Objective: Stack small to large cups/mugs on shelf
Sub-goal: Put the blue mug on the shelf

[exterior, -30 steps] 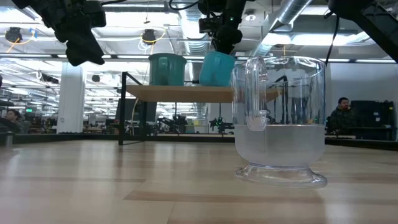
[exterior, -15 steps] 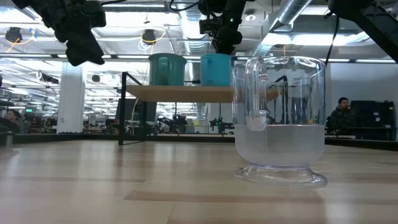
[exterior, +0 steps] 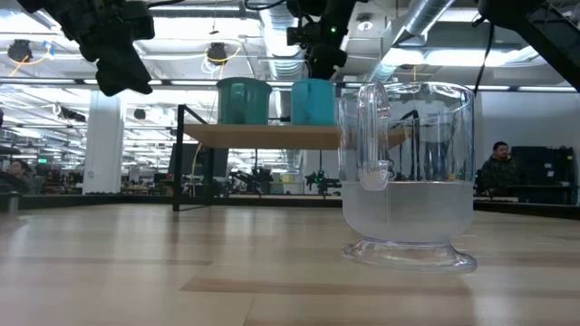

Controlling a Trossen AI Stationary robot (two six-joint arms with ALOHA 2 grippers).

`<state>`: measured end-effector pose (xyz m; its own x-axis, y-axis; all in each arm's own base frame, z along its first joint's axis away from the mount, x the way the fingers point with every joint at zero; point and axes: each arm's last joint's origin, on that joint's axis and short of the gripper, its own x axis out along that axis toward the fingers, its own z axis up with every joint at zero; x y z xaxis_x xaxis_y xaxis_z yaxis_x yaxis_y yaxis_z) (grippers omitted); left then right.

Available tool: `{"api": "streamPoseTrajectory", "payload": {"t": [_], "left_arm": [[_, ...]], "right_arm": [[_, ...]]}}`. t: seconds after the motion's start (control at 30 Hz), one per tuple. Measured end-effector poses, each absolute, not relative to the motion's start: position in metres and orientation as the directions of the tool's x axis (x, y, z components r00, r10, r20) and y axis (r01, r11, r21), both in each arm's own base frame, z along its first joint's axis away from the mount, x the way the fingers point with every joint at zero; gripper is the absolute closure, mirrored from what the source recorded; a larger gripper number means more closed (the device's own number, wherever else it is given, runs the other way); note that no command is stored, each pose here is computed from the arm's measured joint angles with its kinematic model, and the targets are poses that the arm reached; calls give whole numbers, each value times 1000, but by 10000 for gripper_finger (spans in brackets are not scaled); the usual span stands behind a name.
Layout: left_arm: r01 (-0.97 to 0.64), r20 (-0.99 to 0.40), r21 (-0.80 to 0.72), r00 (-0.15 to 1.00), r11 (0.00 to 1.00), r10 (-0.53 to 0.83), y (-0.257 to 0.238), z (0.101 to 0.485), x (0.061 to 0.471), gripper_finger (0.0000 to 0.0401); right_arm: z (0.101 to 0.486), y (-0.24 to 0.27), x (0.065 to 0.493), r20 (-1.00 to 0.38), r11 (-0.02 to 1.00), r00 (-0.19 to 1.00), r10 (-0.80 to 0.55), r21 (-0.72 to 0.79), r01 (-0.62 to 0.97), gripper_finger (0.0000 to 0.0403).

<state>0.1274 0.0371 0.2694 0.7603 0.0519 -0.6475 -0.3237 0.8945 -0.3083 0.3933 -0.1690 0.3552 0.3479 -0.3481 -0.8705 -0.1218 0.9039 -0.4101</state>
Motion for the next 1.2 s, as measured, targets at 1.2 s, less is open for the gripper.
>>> {"api": "streamPoseTrajectory", "payload": {"t": [1.2], "left_arm": [[-325, -648, -310, 760, 893, 52, 37, 269, 127, 287]], "right_arm": [[360, -163, 403, -837, 911, 451, -310, -397, -110, 282]]}}
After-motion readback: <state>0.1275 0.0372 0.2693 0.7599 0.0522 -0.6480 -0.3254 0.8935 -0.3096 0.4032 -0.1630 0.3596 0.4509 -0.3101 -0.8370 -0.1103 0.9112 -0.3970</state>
